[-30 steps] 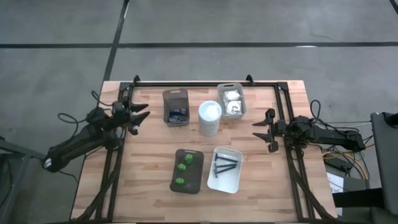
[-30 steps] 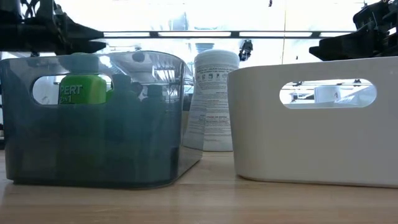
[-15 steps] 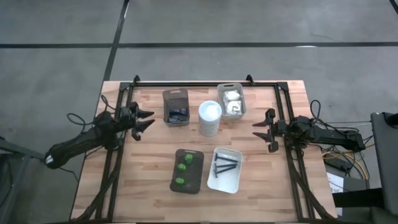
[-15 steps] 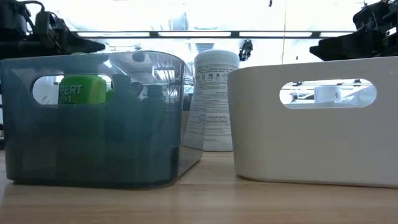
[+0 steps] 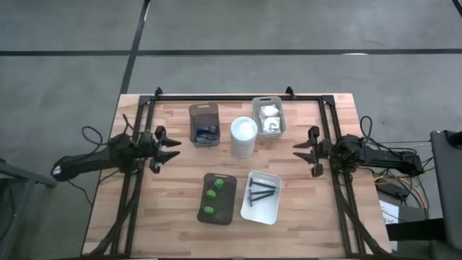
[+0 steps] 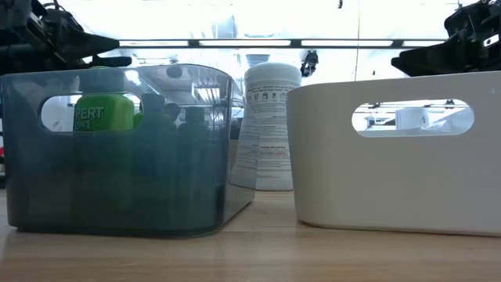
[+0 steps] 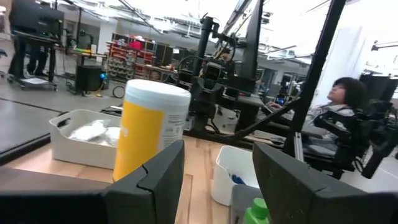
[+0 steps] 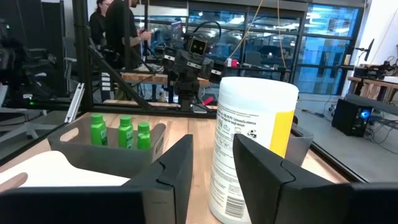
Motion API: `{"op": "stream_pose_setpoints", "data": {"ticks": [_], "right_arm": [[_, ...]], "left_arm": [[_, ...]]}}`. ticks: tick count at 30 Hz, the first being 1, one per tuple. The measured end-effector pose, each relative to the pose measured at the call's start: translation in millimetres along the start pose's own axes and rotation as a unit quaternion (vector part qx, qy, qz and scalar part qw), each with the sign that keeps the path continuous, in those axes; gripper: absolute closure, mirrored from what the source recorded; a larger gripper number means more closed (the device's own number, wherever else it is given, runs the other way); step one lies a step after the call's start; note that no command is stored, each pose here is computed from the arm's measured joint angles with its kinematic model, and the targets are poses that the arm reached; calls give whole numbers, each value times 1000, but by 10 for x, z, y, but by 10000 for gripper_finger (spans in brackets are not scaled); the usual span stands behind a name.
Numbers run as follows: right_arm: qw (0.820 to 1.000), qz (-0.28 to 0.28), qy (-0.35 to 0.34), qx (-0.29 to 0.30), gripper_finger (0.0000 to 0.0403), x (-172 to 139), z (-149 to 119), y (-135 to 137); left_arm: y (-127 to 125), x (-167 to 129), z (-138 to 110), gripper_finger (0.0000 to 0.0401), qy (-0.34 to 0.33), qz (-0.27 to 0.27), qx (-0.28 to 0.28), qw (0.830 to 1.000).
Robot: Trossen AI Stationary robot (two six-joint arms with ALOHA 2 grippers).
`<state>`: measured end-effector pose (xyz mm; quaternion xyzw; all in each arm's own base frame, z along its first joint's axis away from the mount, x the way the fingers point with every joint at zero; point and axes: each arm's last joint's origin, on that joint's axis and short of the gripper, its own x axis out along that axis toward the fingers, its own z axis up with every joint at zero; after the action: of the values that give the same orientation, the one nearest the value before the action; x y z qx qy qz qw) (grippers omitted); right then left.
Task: Pick & Place Travel size toiletries
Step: Return to home position
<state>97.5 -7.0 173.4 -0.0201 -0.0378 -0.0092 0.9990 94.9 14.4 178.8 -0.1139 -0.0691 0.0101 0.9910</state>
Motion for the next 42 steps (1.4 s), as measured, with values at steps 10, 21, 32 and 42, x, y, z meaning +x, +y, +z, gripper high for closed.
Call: {"op": "stream_pose_setpoints", "data": {"ticks": [10,21,32,42], "right_arm": [[1000,0,0,0,322,0,0,0],[1000,0,0,0,352,0,1,0],[1000,0,0,0,339,0,1,0],[1000,0,0,0,306,0,0,0]], "left_arm": [[-74,6,-76,206,18,48,27,998],[-56,22,-160,206,64,53,48,995],[-42,54,-229,206,101,60,21,993],[-44,59,-224,206,95,62,-17,993]]}}
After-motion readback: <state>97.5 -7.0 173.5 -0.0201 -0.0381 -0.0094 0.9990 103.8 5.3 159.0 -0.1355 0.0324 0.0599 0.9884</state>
